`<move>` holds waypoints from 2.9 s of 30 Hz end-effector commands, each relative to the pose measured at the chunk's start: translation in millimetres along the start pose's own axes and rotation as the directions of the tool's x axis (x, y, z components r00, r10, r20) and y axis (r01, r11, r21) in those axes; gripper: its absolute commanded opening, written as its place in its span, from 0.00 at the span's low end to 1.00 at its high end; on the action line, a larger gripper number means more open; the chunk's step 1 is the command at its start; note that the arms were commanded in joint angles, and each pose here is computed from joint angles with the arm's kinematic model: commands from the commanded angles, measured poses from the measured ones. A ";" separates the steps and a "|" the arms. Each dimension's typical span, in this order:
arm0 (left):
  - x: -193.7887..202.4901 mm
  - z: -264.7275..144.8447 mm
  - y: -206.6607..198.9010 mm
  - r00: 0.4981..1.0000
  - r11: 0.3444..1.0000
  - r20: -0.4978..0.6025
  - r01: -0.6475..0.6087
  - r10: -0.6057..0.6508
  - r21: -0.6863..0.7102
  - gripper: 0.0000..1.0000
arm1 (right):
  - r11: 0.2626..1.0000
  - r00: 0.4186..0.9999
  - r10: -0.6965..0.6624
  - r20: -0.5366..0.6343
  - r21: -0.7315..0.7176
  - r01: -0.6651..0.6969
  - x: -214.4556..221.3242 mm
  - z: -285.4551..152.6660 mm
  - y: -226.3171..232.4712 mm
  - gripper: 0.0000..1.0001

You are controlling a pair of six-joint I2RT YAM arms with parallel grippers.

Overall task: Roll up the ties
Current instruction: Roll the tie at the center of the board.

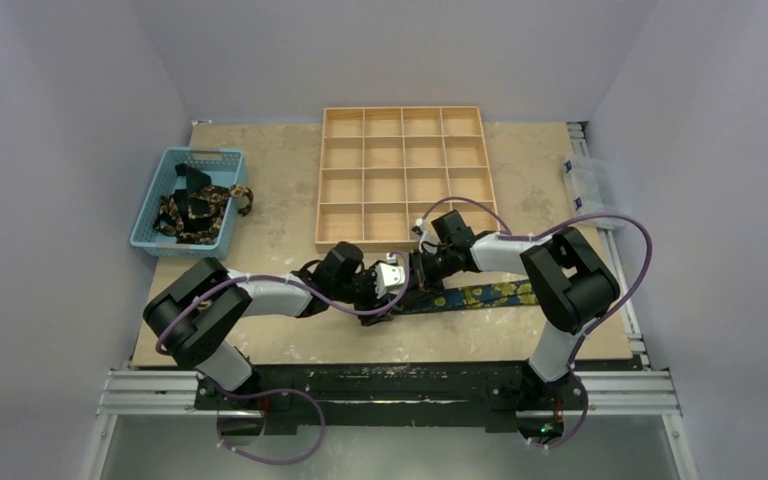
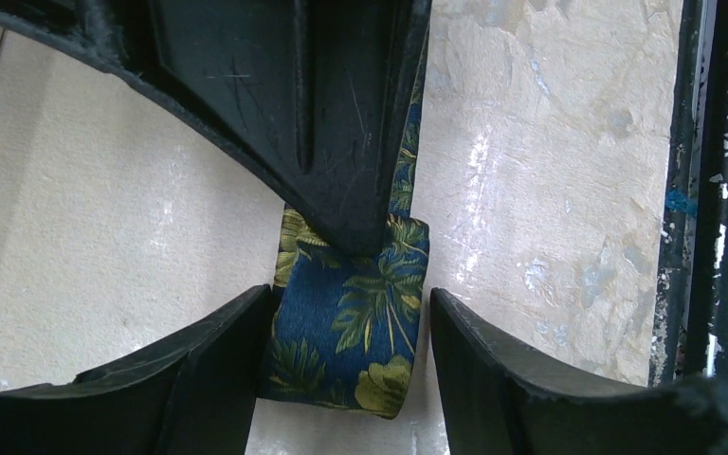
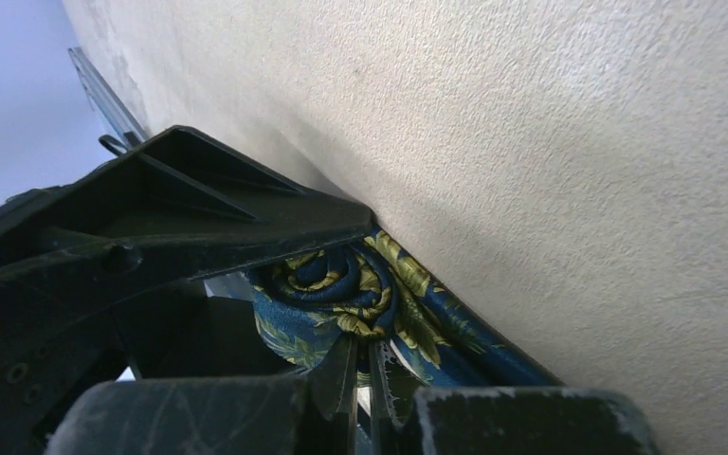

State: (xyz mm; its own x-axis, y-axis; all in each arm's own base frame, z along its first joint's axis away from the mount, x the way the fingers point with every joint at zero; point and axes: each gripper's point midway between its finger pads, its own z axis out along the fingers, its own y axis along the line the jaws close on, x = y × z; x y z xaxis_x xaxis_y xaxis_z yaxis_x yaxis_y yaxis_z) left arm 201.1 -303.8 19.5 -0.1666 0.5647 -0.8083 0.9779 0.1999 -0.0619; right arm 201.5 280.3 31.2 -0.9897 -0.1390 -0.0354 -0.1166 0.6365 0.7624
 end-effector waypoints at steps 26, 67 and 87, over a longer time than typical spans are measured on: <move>7.1 16.3 11.8 0.998 0.999 -0.046 -0.032 0.031 -0.032 0.25 | 0.975 1.000 0.013 0.003 0.222 -0.013 -8.8 -11.8 -38.8 0.16; -35.5 20.1 14.4 0.991 0.997 0.132 -0.024 0.033 -0.071 0.87 | 0.924 0.993 0.118 0.007 0.365 -0.112 11.2 -33.6 -100.4 0.00; -4.0 26.8 10.0 0.998 0.999 -0.061 -0.021 0.020 -0.029 0.18 | 0.972 0.998 0.005 0.056 0.235 -0.019 -18.9 -45.9 -47.2 0.33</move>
State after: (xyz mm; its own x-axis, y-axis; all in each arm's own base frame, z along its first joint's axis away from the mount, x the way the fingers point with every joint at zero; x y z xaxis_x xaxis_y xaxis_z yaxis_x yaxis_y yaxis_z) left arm 221.4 -348.9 19.3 -0.1415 0.5029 -0.8527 0.9793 0.1969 -0.0464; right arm 225.0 228.0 20.1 -0.9977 -0.0675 0.0001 -0.0508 0.7521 0.6571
